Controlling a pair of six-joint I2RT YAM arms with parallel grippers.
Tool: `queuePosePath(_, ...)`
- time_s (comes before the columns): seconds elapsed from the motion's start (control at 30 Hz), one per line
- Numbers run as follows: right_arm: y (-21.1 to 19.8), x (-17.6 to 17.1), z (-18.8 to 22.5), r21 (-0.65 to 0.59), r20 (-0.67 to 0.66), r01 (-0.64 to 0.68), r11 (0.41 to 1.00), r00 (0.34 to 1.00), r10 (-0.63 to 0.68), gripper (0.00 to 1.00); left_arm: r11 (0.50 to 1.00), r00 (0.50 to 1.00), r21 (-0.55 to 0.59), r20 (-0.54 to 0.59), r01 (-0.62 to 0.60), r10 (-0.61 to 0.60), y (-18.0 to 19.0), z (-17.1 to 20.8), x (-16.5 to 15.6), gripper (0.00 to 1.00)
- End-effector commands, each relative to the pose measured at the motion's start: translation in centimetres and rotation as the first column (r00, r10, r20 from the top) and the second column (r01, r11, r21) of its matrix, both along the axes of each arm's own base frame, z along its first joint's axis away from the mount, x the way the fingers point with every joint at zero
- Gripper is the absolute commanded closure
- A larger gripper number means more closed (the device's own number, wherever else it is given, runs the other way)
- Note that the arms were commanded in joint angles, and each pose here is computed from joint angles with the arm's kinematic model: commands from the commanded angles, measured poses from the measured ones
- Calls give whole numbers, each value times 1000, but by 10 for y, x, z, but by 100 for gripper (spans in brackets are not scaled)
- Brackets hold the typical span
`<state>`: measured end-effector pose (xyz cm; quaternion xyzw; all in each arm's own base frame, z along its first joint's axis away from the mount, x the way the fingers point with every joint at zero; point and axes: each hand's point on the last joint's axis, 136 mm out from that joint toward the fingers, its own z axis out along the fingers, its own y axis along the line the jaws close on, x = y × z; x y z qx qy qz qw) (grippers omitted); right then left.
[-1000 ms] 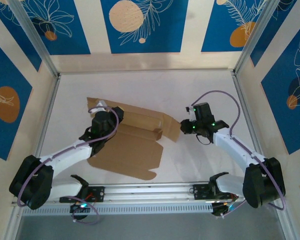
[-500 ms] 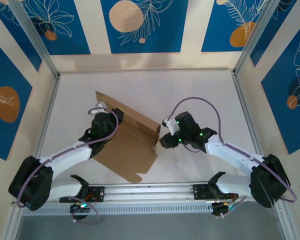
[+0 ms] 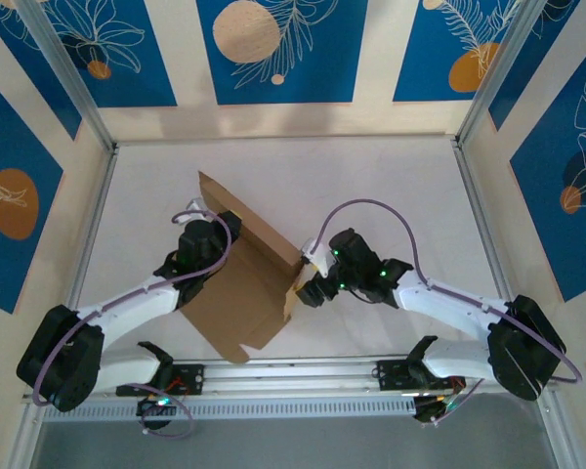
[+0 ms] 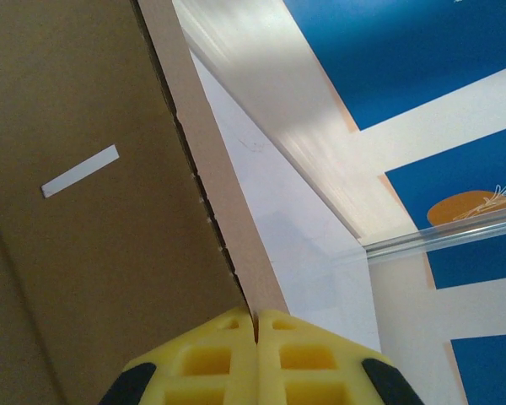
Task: Fold the paper box
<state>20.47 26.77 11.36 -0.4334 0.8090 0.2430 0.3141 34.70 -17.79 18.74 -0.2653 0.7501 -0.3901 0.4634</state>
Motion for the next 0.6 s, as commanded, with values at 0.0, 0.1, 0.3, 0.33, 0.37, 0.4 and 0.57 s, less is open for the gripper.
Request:
queuePosePath(0.0,19,-2,9,52,60,-81,995,995,78,19,1000,1000,28,-21,-9,9,3,-13,-4,100)
queuePosePath(0.1,23,-5,11,66,72,-94,993,993,89,15,1000,1000,26,-28,-11,12,3,-15,-4,100)
queuePosePath(0.3,29,-6,24,159,81,-54,986,996,42,9,999,999,27,-29,-20,21,5,-16,-4,100)
queuePosePath(0.33,31,-7,23,173,75,-48,984,997,35,1,999,999,25,-28,-23,24,5,-16,-3,100)
queuePosePath(0.37,34,-9,23,187,74,-49,981,997,36,1,999,999,23,-28,-24,25,5,-17,-3,100)
queuePosePath(0.4,35,-9,22,196,69,-45,980,997,32,1,1000,999,20,-29,-24,25,5,-17,-3,100)
queuePosePath(0.57,47,-2,24,229,75,-23,973,997,6,1,1000,999,10,-30,-20,20,3,-17,-2,100)
